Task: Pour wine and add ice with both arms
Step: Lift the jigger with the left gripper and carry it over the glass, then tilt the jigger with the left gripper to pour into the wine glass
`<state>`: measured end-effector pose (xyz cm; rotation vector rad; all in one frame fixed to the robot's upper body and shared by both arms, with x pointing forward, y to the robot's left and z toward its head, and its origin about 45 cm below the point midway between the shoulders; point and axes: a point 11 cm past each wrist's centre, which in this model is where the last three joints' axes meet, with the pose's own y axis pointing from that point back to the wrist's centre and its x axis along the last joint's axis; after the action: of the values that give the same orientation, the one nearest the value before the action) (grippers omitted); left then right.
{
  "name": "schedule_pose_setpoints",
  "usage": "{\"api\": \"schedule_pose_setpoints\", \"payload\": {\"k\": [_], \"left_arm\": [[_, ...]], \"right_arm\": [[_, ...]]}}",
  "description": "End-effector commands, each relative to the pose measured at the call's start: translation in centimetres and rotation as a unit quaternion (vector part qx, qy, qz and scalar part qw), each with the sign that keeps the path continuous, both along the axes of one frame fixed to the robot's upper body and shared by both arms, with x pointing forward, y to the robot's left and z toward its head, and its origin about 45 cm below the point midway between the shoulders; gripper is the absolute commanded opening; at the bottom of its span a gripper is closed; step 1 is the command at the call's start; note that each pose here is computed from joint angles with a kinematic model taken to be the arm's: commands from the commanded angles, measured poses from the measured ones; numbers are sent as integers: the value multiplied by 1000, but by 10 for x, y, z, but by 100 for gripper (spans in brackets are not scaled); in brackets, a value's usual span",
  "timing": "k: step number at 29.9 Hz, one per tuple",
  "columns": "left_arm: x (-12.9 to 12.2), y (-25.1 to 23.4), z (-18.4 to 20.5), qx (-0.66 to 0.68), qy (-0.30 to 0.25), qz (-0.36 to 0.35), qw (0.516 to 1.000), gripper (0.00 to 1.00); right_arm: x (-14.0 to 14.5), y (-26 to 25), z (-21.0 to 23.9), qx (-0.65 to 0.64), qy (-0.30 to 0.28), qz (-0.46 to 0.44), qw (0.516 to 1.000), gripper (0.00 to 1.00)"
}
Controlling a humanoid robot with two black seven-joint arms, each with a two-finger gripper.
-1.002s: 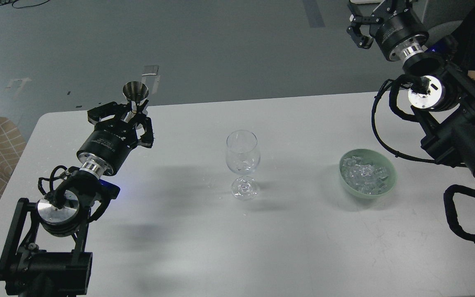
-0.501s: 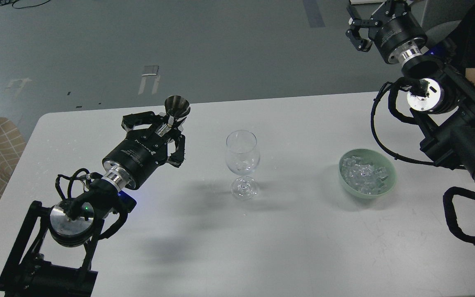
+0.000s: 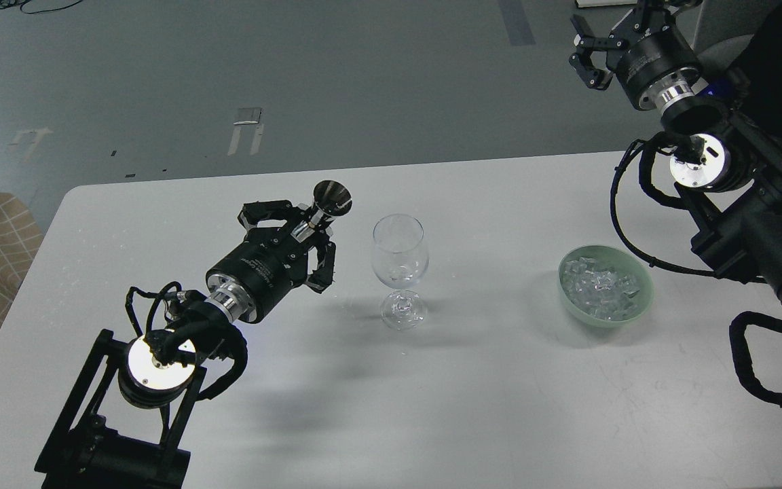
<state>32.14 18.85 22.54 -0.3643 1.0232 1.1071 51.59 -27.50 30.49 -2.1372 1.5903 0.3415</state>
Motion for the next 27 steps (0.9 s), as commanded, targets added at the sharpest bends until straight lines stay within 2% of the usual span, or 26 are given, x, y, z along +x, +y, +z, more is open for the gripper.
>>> {"api": "schedule_pose_setpoints", "payload": {"k": [1, 8, 27], "left_arm": [[5, 2, 2, 30, -12, 5, 999, 0], [13, 1, 14, 46, -34, 3, 998, 0], [10, -14, 11, 87, -48, -11, 995, 0]], "right_arm": [[0, 0, 0, 0, 0, 0, 1000, 100], [0, 0, 0, 0, -1, 0, 1000, 100], [0, 0, 0, 0, -1, 0, 1000, 100]]}}
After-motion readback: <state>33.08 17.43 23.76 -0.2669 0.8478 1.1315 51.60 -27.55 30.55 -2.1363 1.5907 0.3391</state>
